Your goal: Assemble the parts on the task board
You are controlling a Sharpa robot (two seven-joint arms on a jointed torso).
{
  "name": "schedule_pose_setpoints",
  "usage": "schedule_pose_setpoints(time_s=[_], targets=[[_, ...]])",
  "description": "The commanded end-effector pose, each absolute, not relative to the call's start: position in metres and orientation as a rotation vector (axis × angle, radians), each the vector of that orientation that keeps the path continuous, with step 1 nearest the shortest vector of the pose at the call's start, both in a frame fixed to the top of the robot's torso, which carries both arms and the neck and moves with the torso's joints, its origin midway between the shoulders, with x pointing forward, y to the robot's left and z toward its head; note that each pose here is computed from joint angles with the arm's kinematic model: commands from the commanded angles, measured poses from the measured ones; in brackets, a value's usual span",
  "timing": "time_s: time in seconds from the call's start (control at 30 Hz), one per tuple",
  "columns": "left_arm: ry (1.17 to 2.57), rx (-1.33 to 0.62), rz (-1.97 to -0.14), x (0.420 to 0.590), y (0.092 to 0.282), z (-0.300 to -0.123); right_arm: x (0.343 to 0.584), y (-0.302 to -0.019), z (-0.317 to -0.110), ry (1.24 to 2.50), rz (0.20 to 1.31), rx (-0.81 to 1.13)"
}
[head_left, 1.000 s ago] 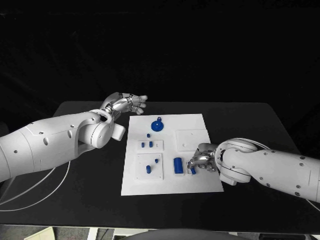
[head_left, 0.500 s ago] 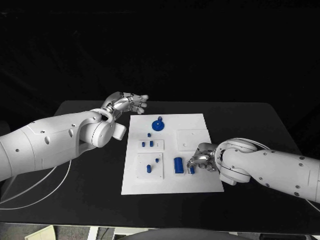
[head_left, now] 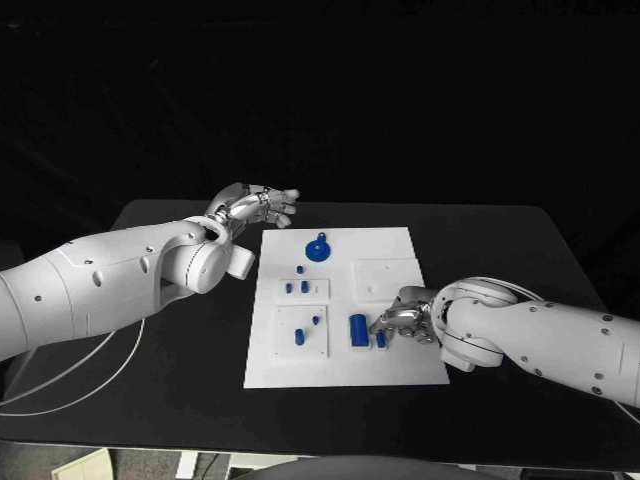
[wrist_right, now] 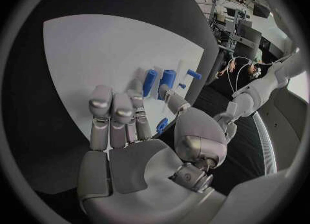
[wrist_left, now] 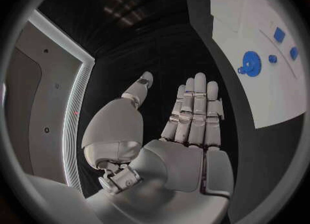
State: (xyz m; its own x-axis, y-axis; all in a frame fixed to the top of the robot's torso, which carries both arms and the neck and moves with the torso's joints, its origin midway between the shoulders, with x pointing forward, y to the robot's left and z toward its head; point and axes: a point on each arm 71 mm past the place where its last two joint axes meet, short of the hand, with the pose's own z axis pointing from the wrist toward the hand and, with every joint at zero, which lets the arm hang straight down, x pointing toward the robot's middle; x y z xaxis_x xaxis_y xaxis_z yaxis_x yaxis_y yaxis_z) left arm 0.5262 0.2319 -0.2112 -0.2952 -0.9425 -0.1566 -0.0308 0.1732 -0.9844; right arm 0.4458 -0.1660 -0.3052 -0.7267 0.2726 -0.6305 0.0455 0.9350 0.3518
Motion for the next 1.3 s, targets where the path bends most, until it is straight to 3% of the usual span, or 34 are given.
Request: schedule_pose_setpoints(time_s=[0.03,0.73,1.3], targets=[[1.545,-0.959,-1.280,0.526,0.229,-0.210,0.443,-0.163,-0.306,2.360,0.438,0.207],[1.547,-0.961,-1.272,0.526,0.231,-0.210,0.432,-0.182,-0.313,2.417,0.474,0.205],[1.548,-0.961,-1.271,0.526,0.231,-0.211,0.435,-0.179,-0.315,2.395,0.465,0.223]])
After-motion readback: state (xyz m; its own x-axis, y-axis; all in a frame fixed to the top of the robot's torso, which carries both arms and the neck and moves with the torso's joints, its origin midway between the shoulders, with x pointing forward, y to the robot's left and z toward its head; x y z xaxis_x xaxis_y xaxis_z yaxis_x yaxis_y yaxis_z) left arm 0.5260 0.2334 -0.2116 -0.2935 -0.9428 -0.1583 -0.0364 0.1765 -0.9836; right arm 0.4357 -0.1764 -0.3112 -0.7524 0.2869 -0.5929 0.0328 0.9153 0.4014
